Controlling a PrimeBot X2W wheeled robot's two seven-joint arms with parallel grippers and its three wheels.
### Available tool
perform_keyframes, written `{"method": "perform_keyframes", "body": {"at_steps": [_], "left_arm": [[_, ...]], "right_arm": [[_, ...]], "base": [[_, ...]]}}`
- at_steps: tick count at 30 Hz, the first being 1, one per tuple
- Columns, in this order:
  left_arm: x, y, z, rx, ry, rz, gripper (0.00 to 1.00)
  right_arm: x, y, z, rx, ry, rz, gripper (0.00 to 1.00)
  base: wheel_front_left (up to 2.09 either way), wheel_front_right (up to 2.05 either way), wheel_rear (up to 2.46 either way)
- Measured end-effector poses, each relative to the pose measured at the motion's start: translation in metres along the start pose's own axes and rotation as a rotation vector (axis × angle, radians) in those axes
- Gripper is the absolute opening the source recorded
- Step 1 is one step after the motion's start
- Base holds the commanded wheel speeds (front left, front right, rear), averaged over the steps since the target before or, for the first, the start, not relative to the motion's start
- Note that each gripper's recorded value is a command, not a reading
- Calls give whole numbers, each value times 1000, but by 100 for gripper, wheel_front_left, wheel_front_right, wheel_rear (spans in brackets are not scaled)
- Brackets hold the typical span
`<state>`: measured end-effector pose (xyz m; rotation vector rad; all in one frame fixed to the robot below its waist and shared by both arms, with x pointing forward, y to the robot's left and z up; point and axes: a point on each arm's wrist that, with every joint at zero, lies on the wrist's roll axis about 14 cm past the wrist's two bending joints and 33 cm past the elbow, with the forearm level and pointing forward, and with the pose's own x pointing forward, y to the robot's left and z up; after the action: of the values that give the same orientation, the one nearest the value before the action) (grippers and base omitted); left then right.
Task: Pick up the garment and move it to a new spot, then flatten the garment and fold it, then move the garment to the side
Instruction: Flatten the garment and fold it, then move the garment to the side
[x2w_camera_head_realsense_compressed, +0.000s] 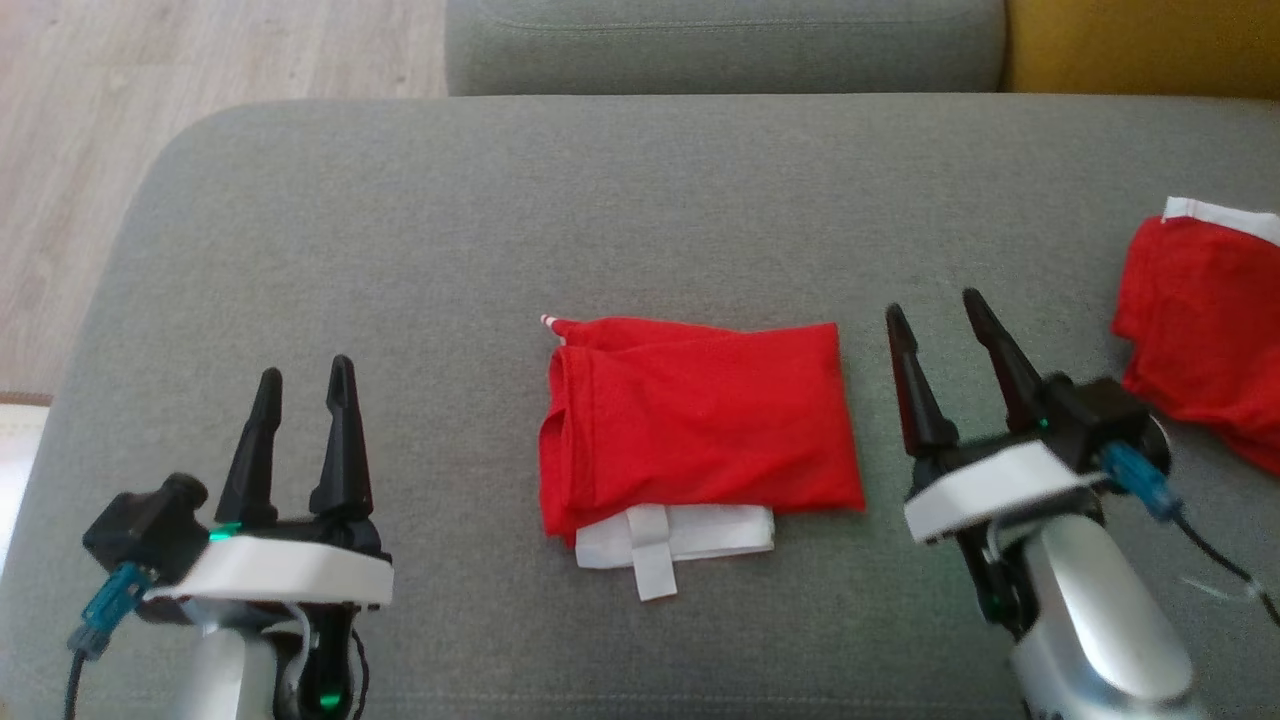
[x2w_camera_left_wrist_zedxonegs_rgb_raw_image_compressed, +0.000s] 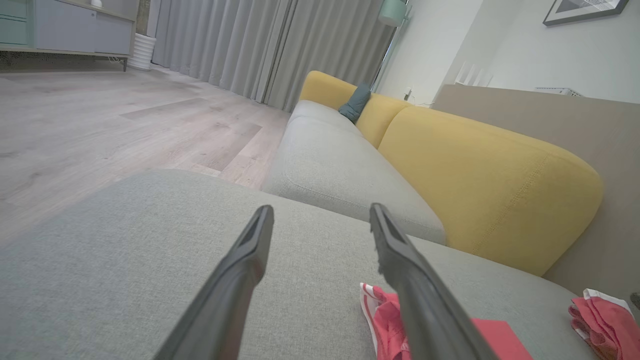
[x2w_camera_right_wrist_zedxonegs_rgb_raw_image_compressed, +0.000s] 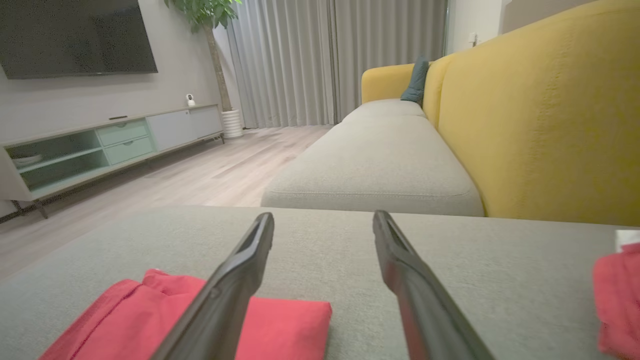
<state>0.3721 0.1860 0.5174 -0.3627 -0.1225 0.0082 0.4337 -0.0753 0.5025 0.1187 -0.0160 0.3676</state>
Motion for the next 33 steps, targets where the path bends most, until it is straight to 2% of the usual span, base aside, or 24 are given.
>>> {"method": "perform_keyframes", "body": {"at_steps": [3, 9, 15, 26, 33], "left_arm": [[3, -5, 0, -2, -1, -15, 100], [6, -14, -2, 23, 4, -41, 100], [5, -17, -10, 44, 26, -55, 100], [4, -18, -11, 46, 30, -57, 100], [2, -8, -18, 50, 53, -29, 100]], "right_arm": [[-15, -11, 2, -37, -15, -39, 100], [-39, -29, 6, -18, -40, -117, 100], [-52, -30, -5, 25, -20, -140, 100], [-50, -28, -10, 41, -10, -132, 100], [-42, -4, -56, 150, 149, -76, 100]], "base": [[0, 0, 0], [0, 0, 0], [0, 0, 0], [0, 0, 0], [0, 0, 0]]}}
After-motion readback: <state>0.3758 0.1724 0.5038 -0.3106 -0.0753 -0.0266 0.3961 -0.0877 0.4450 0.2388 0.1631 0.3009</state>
